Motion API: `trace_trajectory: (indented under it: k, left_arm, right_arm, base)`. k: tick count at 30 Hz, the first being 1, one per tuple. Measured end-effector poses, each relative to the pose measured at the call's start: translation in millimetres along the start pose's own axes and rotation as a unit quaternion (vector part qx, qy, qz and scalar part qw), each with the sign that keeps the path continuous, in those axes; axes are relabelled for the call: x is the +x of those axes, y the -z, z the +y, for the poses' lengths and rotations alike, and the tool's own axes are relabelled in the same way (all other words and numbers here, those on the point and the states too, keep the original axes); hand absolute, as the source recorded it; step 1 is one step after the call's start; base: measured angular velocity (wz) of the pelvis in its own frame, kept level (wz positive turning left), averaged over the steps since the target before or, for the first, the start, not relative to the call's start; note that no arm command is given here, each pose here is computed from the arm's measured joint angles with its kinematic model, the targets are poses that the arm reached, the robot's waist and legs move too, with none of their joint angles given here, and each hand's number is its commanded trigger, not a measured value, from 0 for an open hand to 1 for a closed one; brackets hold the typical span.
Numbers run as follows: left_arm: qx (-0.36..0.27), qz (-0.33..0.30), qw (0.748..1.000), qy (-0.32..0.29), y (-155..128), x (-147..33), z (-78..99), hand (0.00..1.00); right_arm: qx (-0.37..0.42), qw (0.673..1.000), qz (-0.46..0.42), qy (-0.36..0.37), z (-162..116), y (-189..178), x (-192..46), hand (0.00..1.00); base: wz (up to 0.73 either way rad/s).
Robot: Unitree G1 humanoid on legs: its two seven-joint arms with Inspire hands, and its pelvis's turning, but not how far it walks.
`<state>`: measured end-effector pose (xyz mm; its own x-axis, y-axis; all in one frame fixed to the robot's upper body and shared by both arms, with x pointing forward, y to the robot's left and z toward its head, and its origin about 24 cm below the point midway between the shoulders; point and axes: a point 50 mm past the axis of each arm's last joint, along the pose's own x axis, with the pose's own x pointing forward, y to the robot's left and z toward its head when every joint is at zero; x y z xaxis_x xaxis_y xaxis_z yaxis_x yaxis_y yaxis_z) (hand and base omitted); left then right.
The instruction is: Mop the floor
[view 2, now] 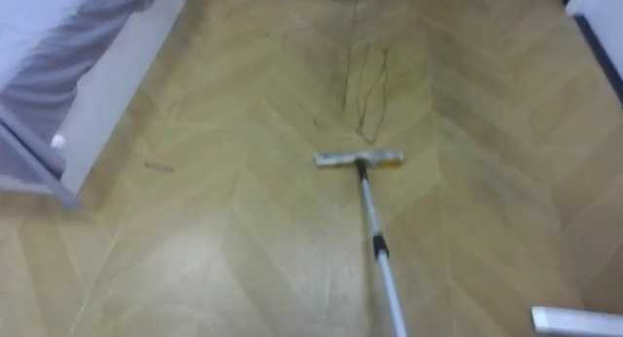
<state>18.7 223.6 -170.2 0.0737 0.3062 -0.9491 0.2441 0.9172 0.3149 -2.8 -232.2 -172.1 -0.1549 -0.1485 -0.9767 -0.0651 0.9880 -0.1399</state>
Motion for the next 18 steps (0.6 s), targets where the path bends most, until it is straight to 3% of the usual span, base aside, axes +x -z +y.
trace_trajectory:
  k: [18]
  left_arm:
    - [-0.031, -0.005, 0.999, -0.01, -12.7, 1.3, -0.6, 0.0]
  right_arm:
    - [0.049, 0.998, -0.019, 0.016, -6.7, -5.5, -0.9, 1.0]
  base:
    - [0.06]
